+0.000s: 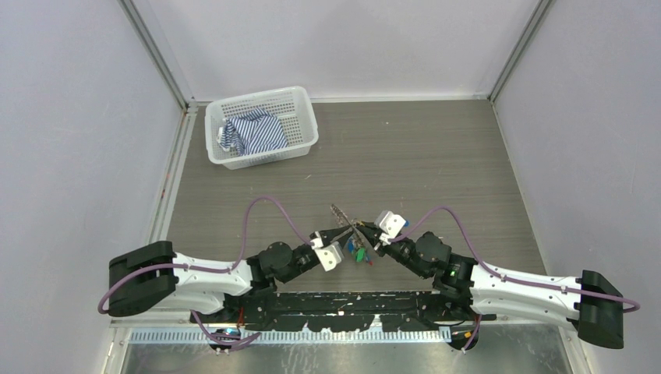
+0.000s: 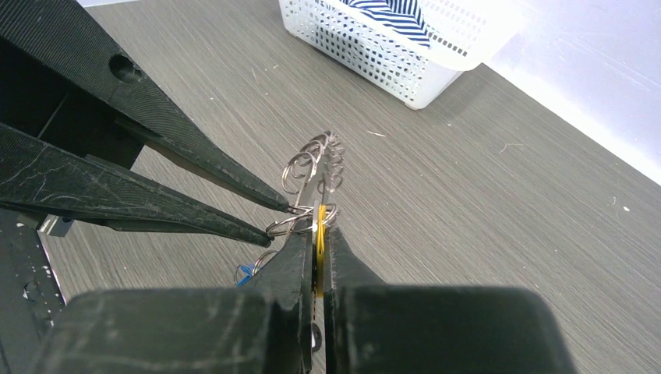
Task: Remove the keys from the keyring
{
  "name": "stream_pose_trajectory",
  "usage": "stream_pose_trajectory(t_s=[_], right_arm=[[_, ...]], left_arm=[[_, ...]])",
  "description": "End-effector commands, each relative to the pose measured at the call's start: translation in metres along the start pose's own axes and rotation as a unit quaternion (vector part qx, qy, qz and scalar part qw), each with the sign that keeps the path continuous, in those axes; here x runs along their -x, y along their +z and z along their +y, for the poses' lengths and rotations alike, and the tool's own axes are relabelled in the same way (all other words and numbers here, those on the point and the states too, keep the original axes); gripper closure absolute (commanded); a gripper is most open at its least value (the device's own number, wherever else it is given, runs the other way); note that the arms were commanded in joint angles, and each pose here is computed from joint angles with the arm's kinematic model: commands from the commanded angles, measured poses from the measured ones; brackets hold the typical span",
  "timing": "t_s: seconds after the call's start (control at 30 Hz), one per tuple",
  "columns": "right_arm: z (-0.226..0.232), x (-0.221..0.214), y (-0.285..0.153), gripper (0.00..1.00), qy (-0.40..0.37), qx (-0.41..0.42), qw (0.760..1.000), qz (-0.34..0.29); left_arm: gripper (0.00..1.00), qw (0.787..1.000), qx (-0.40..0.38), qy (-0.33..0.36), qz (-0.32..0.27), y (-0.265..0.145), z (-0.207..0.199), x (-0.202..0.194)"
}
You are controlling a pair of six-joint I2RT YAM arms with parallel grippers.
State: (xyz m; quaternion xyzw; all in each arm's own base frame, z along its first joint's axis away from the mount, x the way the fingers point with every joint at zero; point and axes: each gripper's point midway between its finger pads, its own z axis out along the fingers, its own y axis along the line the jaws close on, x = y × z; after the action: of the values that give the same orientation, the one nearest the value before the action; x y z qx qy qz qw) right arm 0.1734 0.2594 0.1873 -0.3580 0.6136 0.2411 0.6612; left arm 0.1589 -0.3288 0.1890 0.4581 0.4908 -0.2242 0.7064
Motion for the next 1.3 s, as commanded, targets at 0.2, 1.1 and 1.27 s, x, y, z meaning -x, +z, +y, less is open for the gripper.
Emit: stream_pose_trajectory(t_s=[0.2,1.1,1.27], right_arm=[[-0.005,0.038,0.002,0.99,0.028,-0.011,0.998,-0.061],[-0.001,0.041,0.003,0.99,0.034,-0.003,0.998,-0.061],[-0.001,0.040,0.003,0.99,0.034,-0.003,0.998,-0.059]], left_arm=[[0.82,0.998,0.016,-0.033,-0.041,-0.002,0.013,0.031],[0.85,0.998,0.009,-0.044,-0.034,0.008,0.007,0.026],[0.85,0.998,0.015,-0.043,-0.040,0.009,0.009,0.029]])
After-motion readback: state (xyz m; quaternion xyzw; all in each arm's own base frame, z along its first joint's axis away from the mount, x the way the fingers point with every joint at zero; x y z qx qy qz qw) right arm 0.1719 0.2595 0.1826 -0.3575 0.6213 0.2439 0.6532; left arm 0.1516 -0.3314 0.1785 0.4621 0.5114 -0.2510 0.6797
